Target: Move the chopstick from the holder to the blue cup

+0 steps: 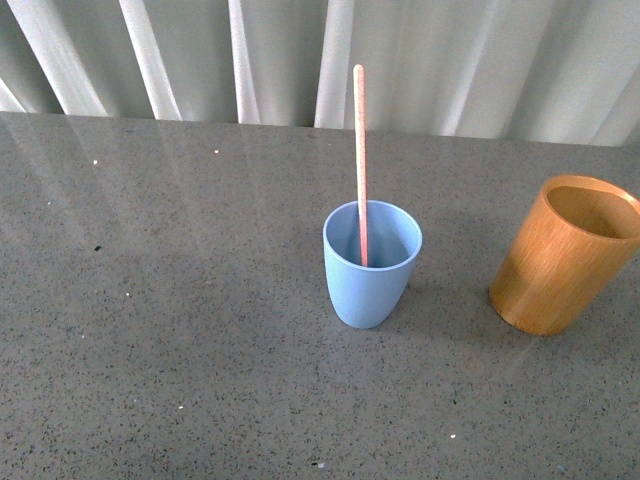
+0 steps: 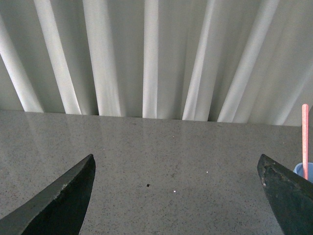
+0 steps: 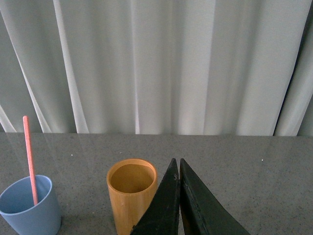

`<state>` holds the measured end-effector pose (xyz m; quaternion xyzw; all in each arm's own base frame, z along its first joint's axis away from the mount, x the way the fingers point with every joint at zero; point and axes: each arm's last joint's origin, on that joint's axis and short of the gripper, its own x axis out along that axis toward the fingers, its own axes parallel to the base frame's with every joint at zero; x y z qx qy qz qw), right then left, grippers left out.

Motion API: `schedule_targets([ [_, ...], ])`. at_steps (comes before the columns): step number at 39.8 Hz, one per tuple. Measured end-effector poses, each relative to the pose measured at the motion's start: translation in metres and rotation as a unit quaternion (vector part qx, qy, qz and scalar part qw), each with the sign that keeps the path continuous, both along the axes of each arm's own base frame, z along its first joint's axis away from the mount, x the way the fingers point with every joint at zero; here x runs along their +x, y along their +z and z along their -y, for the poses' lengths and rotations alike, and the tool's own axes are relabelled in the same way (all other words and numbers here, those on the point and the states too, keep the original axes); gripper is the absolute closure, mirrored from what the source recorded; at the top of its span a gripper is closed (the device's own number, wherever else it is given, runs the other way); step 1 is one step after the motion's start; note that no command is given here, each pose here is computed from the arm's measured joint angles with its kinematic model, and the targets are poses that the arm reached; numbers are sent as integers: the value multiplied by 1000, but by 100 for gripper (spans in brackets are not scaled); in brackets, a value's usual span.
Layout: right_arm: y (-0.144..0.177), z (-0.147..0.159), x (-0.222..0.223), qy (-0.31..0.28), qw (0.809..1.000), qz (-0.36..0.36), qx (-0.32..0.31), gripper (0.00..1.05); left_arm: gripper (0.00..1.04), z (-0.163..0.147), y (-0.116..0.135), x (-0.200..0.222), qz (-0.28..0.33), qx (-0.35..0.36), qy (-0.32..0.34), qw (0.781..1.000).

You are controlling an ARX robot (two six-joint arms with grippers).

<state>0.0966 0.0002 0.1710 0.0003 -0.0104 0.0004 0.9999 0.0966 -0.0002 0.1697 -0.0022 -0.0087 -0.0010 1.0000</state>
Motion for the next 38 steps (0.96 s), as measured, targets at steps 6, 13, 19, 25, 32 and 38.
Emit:
schedule_targets([
  [6, 0, 0, 0, 0, 1000, -1, 0, 104, 7, 0, 0, 0, 0, 0, 0, 1000],
  [13, 0, 0, 0, 0, 1000, -1, 0, 79, 7, 0, 0, 0, 0, 0, 0, 1000],
  [19, 0, 0, 0, 0, 1000, -1, 0, 51, 7, 0, 0, 0, 0, 0, 0, 1000],
  [25, 0, 0, 0, 0, 1000, -1, 0, 26, 7, 0, 0, 0, 0, 0, 0, 1000],
  [32, 0, 0, 0, 0, 1000, -1, 0, 10, 7, 0, 0, 0, 0, 0, 0, 1000],
  [38, 0, 0, 0, 0, 1000, -1, 0, 10, 7, 0, 0, 0, 0, 0, 0, 1000],
])
